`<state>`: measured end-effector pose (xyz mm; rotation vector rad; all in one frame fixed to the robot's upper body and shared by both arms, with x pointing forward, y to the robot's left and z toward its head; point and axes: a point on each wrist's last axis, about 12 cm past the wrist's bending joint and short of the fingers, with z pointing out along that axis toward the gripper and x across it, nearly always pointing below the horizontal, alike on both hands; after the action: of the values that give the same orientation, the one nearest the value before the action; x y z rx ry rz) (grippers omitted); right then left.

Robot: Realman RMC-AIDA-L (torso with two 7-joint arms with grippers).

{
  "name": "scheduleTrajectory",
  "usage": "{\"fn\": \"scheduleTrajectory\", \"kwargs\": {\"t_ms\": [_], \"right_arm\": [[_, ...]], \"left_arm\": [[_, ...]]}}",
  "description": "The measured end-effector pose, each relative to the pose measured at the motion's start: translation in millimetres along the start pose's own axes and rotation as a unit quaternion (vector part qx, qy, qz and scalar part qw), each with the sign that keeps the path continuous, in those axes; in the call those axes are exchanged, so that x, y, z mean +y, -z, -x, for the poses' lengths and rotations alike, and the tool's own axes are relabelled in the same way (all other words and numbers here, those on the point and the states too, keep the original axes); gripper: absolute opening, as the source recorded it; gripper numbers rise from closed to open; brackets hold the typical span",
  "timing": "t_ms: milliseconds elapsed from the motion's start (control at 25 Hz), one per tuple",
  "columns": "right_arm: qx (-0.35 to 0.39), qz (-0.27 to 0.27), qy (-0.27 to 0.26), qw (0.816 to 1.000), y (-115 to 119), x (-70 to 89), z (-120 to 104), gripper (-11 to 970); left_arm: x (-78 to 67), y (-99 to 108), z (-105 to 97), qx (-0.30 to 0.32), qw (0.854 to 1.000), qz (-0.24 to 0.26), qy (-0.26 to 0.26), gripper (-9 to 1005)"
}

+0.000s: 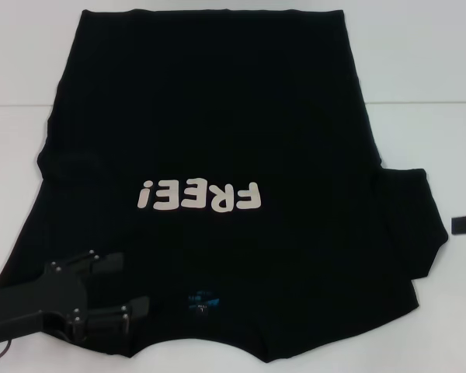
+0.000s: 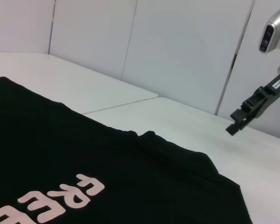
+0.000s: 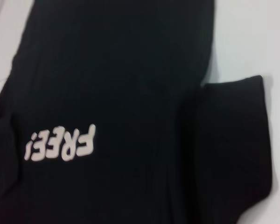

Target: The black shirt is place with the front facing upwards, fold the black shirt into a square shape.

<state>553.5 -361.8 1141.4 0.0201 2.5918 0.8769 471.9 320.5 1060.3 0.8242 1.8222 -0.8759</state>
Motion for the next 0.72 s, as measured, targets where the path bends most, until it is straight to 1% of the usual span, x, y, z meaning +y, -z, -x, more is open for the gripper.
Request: {"fn": "scheduleTrajectory", "kwargs": {"t_ms": [240,520,720], "right_arm": [[0.013,-0.030,-0.015,0.999,-3.6,-0.7,6.1,941],[0.024,-0.016,-0.033,0.999,-29.3,-3.2,5.7,941],[0.027,-0.021,-0.027,0.999,-43.7,-0.9,9.4,941]], "left_arm": [[0.7,0.2,-0.6,-0.010,1.000,0.010,-0.001,906],[1.5,2.4,-1.0,-0.018,1.000,0.018,0.003,907],[1.0,2.0,-1.3,-0.019,1.000,0.018,0.003,908]]}}
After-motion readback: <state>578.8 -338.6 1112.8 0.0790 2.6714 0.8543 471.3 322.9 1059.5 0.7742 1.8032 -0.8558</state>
